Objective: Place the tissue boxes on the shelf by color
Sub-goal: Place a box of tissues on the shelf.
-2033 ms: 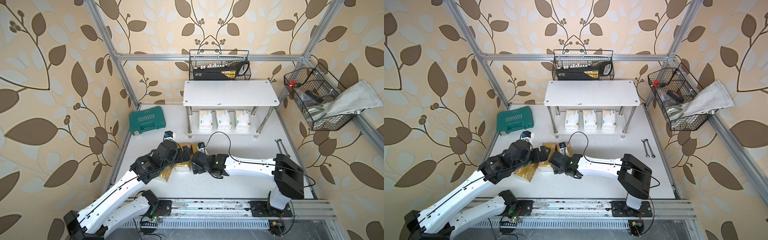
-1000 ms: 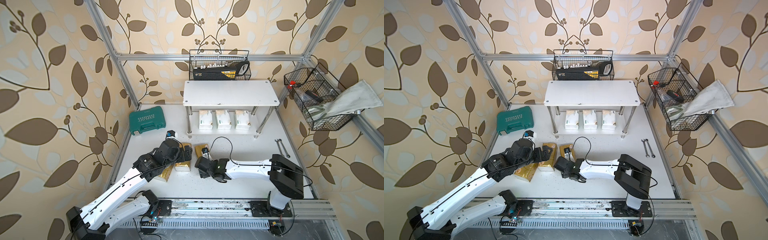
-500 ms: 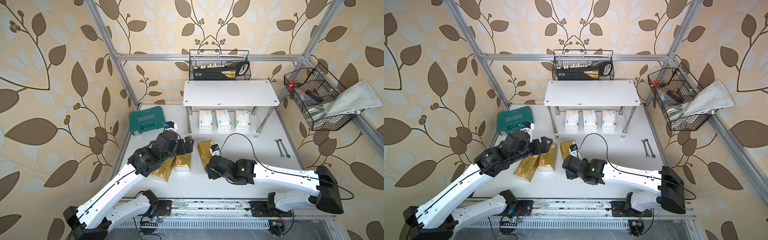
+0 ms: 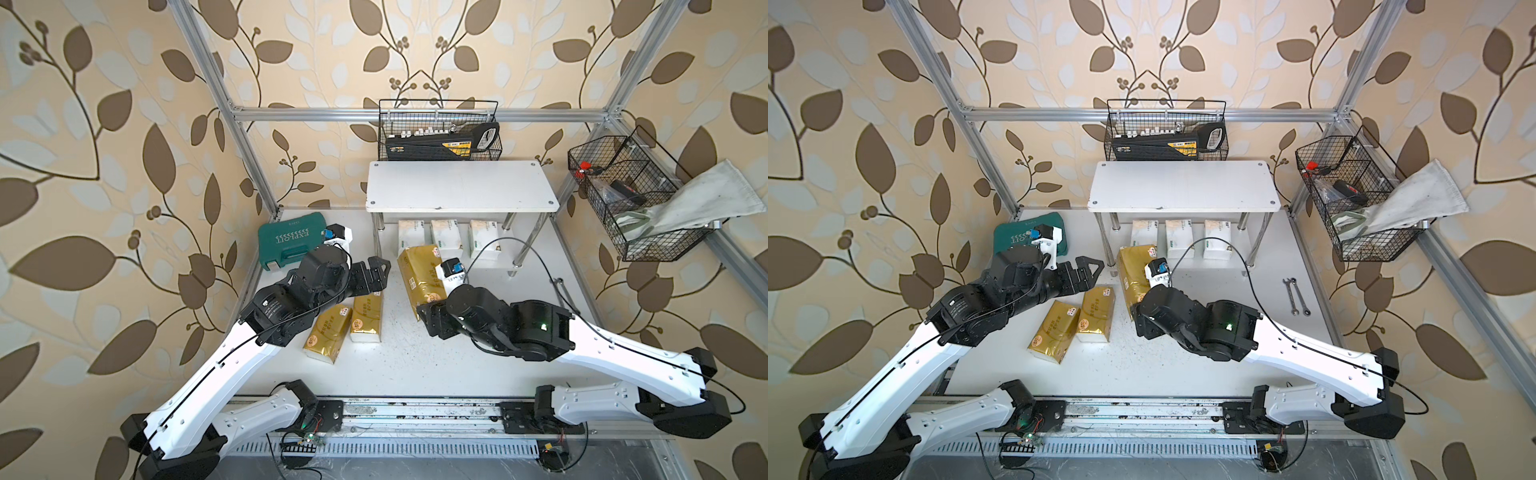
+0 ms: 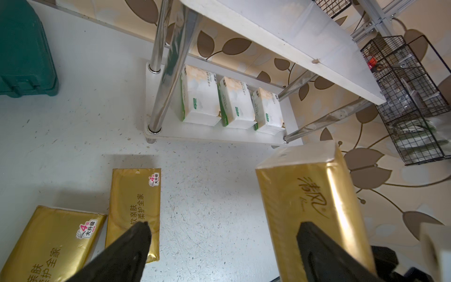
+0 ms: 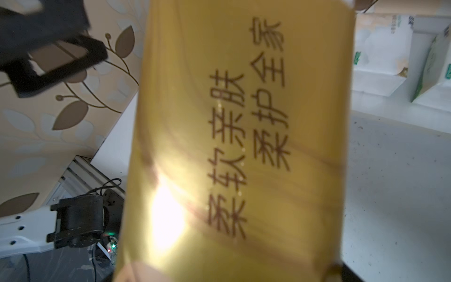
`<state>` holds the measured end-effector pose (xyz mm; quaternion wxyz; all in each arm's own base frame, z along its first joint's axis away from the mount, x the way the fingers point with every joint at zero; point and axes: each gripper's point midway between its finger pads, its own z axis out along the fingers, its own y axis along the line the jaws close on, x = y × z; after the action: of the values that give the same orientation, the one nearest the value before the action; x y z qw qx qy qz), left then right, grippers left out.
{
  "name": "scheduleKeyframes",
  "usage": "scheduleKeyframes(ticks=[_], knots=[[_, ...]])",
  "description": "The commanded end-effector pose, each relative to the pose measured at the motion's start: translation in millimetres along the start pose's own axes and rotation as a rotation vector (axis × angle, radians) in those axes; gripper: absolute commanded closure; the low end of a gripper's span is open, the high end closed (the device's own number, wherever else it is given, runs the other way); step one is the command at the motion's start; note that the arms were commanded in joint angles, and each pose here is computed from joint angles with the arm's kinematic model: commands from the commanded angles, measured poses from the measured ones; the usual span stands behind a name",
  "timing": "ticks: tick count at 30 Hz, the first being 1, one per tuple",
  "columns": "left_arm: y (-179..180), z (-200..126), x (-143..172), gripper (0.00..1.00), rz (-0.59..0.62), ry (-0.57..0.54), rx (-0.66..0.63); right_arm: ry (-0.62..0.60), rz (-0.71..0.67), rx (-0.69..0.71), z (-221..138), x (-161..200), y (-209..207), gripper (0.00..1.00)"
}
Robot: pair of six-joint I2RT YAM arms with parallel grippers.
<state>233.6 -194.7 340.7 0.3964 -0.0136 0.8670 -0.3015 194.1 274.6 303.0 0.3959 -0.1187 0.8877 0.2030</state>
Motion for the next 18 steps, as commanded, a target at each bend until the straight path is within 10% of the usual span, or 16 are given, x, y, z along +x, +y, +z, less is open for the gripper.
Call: scheduleKeyframes(ticks=[1, 18], knots=[[-35.5, -5.3, -21.3, 0.01, 0.06, -0.022, 0.12, -0.093, -0.02, 0.044, -28.3, -40.2, -18.8, 0.27], [-131.3, 28.5, -60.6, 0.01, 0.23, 0.067, 0.352, -0.354, 0.106, 0.324, -93.3, -193.9, -158.6, 0.25]])
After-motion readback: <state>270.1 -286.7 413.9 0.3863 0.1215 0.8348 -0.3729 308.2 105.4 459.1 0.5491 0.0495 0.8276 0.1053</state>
